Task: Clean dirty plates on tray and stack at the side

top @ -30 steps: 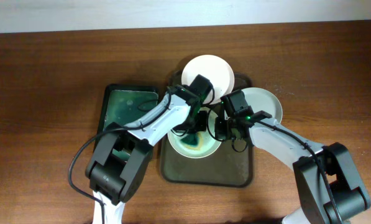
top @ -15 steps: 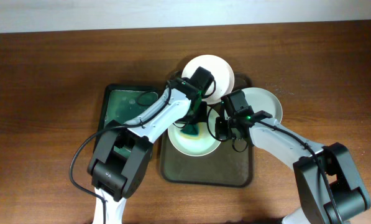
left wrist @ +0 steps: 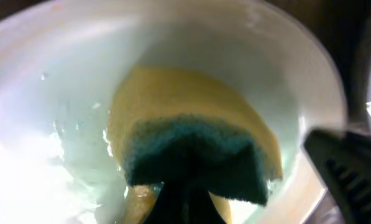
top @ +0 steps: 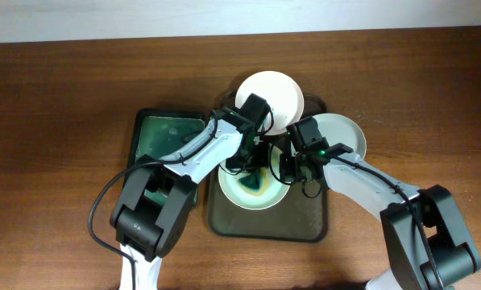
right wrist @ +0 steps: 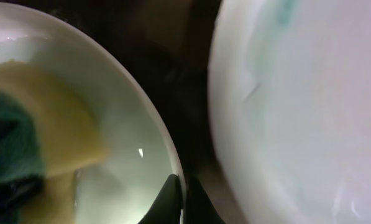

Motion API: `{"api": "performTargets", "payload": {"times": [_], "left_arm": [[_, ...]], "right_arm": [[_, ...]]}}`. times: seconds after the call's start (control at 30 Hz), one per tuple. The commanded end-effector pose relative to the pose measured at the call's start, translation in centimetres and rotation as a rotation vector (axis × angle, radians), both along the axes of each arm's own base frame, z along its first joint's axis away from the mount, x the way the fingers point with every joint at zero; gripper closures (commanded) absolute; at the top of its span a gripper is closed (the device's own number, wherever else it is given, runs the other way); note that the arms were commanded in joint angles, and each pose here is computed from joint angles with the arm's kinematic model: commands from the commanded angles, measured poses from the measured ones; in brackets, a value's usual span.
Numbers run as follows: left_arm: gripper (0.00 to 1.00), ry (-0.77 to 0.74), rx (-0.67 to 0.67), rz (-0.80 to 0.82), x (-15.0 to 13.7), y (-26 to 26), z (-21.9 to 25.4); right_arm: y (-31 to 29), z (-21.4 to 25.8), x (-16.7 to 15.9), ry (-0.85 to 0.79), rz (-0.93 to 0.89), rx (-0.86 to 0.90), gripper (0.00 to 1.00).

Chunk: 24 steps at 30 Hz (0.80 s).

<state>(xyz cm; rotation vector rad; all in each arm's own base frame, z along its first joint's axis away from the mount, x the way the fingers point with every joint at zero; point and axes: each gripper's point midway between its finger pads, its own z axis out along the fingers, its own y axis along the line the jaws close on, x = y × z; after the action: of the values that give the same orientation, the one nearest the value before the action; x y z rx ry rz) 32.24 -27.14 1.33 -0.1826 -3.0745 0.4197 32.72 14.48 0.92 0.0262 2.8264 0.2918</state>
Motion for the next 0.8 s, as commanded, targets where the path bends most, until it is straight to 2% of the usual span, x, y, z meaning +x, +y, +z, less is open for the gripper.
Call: {"api": "performTargets", "payload": {"times": [0.0,0.17,0.3,0.43,0.57,0.63,0.67,0.77], "left_arm": [[1.00,0.044,0.183,-0.022,-2.1,3.5,-1.8],[1.00,-0.099,0.260,0.008,1.1,5.0,2.9],[1.00,-0.202,0.206,0.081,3.4,6.4,7.9],[1.00,-0.268,0.177,0.245,5.7,12.3,12.3],[1.00,-0.258,0.204,0.315,7.1,17.5,12.0],[1.00,-0.224,0.222,0.331,6.8,19.1,10.8],[1.00,-0.217,0.236,0.316,6.6,19.5,10.1],[1.00,-0.231,0.336,0.325,6.2,21.4,7.5]], "right_arm": [[-0.6,-0.2,0.1,-0.001,-0.014,-0.031,0.96],[-0.7,-0.4,-0.5,0.020,0.012,-0.037,0.96],[-0.7,-0.5,-0.8,0.031,0.035,-0.044,0.96],[1.0,-0.3,-1.6,0.032,0.216,0.012,0.96],[1.5,-0.2,-1.8,0.030,0.256,0.031,0.91],[1.5,-0.1,-1.7,0.025,0.256,0.032,0.91],[1.5,-0.1,-1.6,0.023,0.256,0.033,0.94],[1.6,0.2,-1.4,0.015,0.256,0.035,0.96]]}}
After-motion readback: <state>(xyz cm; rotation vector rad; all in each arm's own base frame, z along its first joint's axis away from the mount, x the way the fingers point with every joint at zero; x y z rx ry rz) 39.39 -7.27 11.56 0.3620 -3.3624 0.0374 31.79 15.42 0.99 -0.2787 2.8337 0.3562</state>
